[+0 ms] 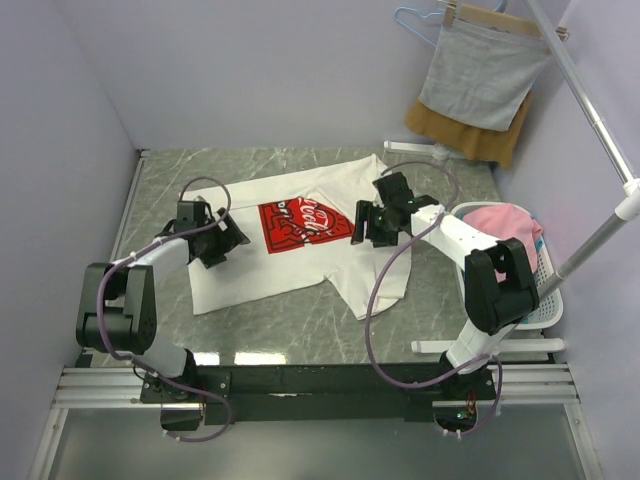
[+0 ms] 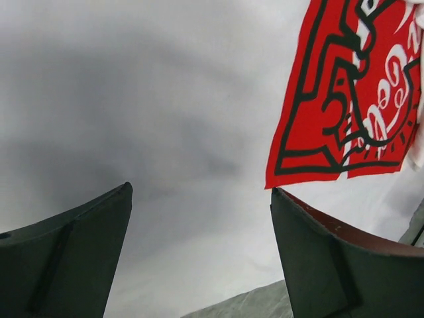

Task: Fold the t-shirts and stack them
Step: Fold the flattened tshirt in 1/3 of the way

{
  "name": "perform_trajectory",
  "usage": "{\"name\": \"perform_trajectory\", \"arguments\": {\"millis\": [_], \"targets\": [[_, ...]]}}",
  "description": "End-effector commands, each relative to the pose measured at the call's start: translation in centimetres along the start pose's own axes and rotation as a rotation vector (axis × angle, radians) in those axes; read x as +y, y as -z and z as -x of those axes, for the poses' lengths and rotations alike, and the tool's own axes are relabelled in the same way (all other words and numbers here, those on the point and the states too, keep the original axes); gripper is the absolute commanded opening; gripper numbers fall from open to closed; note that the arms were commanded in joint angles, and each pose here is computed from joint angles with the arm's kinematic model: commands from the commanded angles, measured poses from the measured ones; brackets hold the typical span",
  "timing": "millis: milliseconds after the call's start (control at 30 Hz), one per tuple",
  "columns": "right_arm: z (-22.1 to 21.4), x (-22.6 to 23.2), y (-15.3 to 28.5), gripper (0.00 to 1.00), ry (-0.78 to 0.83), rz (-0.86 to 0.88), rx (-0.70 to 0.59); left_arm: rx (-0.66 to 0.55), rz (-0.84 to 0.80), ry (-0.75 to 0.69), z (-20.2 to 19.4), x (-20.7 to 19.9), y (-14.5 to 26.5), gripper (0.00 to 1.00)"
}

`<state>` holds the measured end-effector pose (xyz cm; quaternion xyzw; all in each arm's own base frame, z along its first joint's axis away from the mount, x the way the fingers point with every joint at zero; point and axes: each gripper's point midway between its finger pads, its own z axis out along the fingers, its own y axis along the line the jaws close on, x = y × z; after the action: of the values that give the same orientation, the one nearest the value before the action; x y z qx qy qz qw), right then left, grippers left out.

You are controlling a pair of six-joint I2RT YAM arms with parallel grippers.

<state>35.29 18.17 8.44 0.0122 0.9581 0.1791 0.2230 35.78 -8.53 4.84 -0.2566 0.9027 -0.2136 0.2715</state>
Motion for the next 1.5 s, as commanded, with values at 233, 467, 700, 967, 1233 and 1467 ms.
{"name": "perform_trajectory", "arguments": {"millis": [233,467,700,967,1233,1467], "targets": [[-5.9,-2.5,-2.3,0.69,-0.009,-0.116,0.145,0.097,0.271,0.014,-4.2,6.5,1.1,0.89],[-13.6,-1.4,-2.4,0.69,0.007,-0.077,0.313,0.071,0.397,0.047,-3.2,7.8,2.9,0.93],[-19.0,1.2,-0.2,0.68,0.088,-0.043,0.372,-0.016,0.405,0.091,0.4,8.8,4.3,0.97],[-10.3,0.8,6.4,0.76,0.040,-0.135,-0.039,-0.131,0.242,0.018,5.3,4.1,6.0,0.99],[-14.9,-1.3,6.9,0.74,-0.100,-0.098,0.030,-0.108,-0.001,-0.076,3.3,-1.1,8.7,0.99],[-18.6,-3.4,7.7,0.72,-0.205,-0.113,0.059,0.014,-0.167,-0.194,-3.0,-5.8,9.3,1.00]]}}
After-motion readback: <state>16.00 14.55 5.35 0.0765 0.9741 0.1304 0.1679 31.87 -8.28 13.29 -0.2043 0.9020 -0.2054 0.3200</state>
